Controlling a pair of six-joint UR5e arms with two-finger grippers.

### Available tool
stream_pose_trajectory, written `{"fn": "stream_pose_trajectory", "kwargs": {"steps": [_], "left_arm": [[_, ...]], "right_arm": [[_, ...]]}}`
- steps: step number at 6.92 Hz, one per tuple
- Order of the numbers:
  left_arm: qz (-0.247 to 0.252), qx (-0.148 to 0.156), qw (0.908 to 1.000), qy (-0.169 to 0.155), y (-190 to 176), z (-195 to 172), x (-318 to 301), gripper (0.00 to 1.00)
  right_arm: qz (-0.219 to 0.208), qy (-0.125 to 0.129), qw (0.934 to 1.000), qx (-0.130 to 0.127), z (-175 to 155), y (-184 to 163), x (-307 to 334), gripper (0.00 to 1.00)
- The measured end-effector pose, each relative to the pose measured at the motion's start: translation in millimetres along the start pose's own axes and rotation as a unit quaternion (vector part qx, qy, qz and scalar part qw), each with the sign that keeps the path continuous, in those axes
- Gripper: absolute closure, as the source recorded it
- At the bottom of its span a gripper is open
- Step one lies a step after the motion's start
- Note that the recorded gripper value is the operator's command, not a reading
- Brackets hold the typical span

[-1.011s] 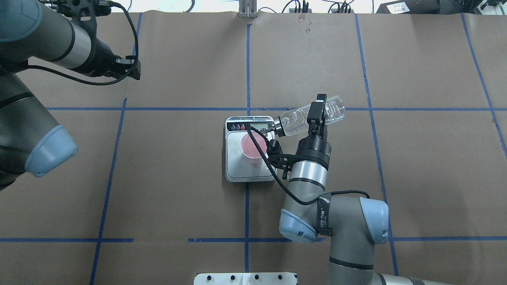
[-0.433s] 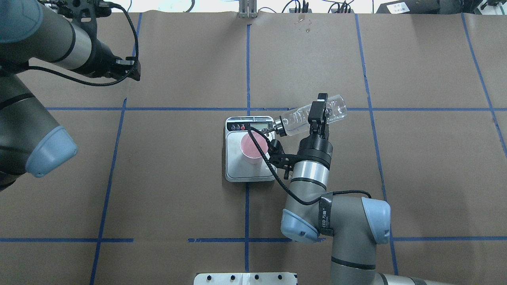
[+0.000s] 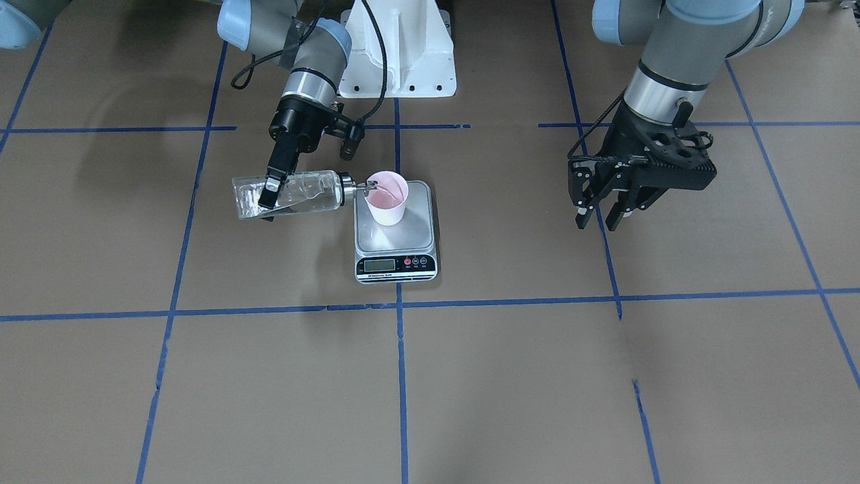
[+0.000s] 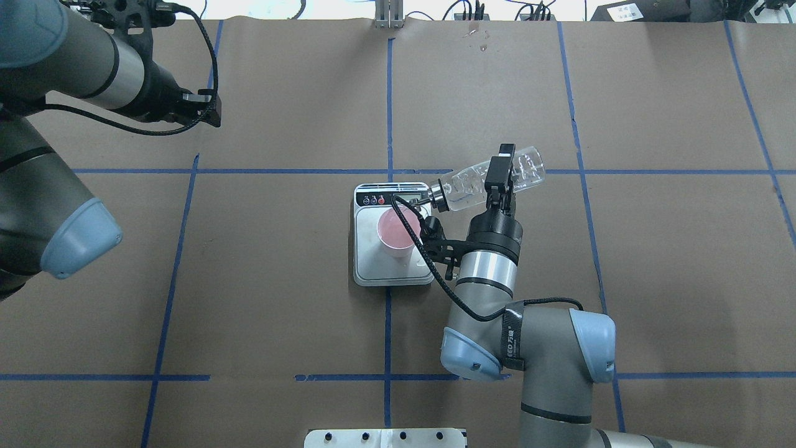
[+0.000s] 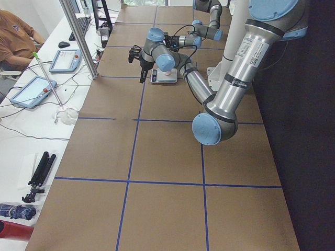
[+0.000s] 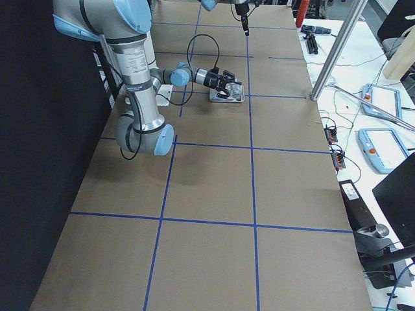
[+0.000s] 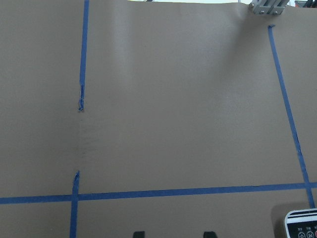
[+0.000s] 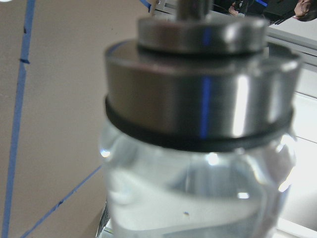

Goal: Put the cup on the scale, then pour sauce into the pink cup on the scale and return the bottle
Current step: 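Tilt the bottle spout down into the pink cup with the right gripper, then turn the bottle upright and carry it back with the right gripper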

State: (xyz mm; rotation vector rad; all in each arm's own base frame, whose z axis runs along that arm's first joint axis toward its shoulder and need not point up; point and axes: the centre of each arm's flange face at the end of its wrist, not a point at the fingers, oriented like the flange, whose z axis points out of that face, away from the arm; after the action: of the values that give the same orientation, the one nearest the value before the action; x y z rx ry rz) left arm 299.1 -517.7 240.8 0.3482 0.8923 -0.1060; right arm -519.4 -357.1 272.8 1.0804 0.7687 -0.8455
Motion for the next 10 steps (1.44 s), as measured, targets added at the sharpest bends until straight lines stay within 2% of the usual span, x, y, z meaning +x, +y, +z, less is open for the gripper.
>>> {"fn": "stream_pose_trajectory", "kwargs": {"steps": [3, 5, 6, 7, 8, 10], "left_arm": [[0.0, 0.001, 1.0, 0.0, 0, 0, 0, 0.5], [0.0, 0.001, 1.0, 0.001, 0, 0, 0, 0.5], [0.0, 0.001, 1.0, 0.0, 0, 0, 0, 0.5], [-0.001, 0.0, 1.0, 0.0, 0, 0, 0, 0.5], [-0.001, 0.0, 1.0, 0.001, 0, 0, 0, 0.5], [0.0, 0.001, 1.0, 0.001, 0, -1, 0, 0.5]], "right_arm": [[0.071, -0.011, 0.9974, 0.003, -2, 10, 9, 1.0], [0.159, -0.029, 0.9868, 0.009, -4, 15, -3, 1.0], [0.214, -0.042, 0.9758, 0.016, -8, 14, -9, 1.0], [0.286, -0.061, 0.956, 0.019, -13, 13, -18, 1.0], [0.364, -0.081, 0.9278, 0.019, -17, 12, -26, 1.0], [0.501, -0.121, 0.8571, 0.014, -23, 15, -35, 1.0]]}}
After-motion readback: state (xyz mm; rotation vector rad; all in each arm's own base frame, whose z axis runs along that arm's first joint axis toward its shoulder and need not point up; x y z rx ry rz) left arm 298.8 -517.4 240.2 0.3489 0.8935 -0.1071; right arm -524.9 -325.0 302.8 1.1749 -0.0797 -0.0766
